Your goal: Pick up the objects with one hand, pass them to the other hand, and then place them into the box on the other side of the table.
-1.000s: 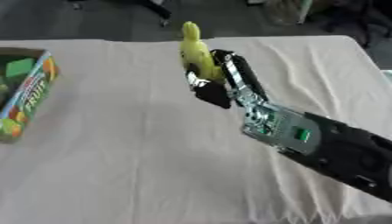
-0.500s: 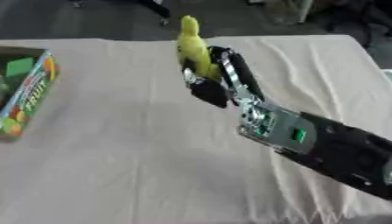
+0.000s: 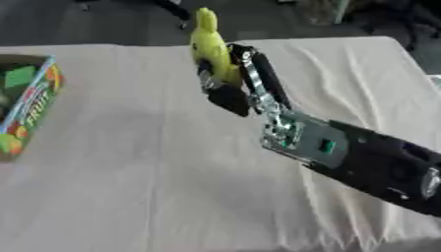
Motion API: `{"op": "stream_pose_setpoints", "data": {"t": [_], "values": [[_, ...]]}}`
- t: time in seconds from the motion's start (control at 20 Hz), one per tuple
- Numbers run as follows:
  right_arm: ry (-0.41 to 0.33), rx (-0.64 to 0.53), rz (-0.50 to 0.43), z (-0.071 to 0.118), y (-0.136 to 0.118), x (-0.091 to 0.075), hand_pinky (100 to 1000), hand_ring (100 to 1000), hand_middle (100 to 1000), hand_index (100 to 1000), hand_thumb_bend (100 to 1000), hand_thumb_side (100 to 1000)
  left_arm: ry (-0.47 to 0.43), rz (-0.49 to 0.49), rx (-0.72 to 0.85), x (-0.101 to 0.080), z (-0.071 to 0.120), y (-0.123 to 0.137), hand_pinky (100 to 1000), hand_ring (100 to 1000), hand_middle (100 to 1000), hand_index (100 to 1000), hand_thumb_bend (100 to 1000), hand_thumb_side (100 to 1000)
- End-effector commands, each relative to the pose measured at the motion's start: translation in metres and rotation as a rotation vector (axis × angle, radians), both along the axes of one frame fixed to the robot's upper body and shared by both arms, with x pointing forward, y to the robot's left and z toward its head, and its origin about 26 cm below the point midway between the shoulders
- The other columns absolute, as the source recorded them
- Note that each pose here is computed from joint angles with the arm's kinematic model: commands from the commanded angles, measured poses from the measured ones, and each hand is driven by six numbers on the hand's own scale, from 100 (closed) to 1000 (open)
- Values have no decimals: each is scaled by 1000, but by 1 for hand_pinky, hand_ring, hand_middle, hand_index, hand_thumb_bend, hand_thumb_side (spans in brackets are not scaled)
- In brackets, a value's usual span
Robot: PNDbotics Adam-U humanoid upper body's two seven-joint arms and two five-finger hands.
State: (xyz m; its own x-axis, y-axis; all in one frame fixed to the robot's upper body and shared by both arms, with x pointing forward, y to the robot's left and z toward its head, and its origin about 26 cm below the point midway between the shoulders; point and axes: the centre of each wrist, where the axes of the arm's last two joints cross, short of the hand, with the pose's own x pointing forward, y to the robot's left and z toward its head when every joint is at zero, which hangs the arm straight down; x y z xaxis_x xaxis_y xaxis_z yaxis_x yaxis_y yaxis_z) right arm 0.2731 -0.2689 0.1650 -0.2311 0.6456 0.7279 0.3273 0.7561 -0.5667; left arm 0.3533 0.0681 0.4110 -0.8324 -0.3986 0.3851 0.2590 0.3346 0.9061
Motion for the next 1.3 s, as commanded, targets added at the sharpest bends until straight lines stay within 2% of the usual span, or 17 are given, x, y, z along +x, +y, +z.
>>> {"op": "stream_pose_setpoints", "data": {"t": [0.05, 0.5, 1.2, 1.3], "values": [[-29, -64, -114, 9, -5, 1, 608, 477, 411, 507, 100, 423, -36, -35, 27, -4, 11, -5, 845, 789, 746, 827, 100, 575], [-18, -42, -88, 8, -2, 1, 605, 475, 409, 506, 100, 425, -52, -88, 58, -4, 14, -15, 845, 789, 745, 827, 100, 541], [-6, -33, -43, -9, 0, -6, 603, 475, 408, 505, 100, 421, -111, -223, 190, -4, 16, -37, 841, 797, 745, 834, 100, 318], [-3, -32, -39, -10, 1, -6, 603, 475, 408, 505, 100, 420, -122, -244, 209, -6, 17, -42, 842, 801, 747, 837, 121, 287]]}}
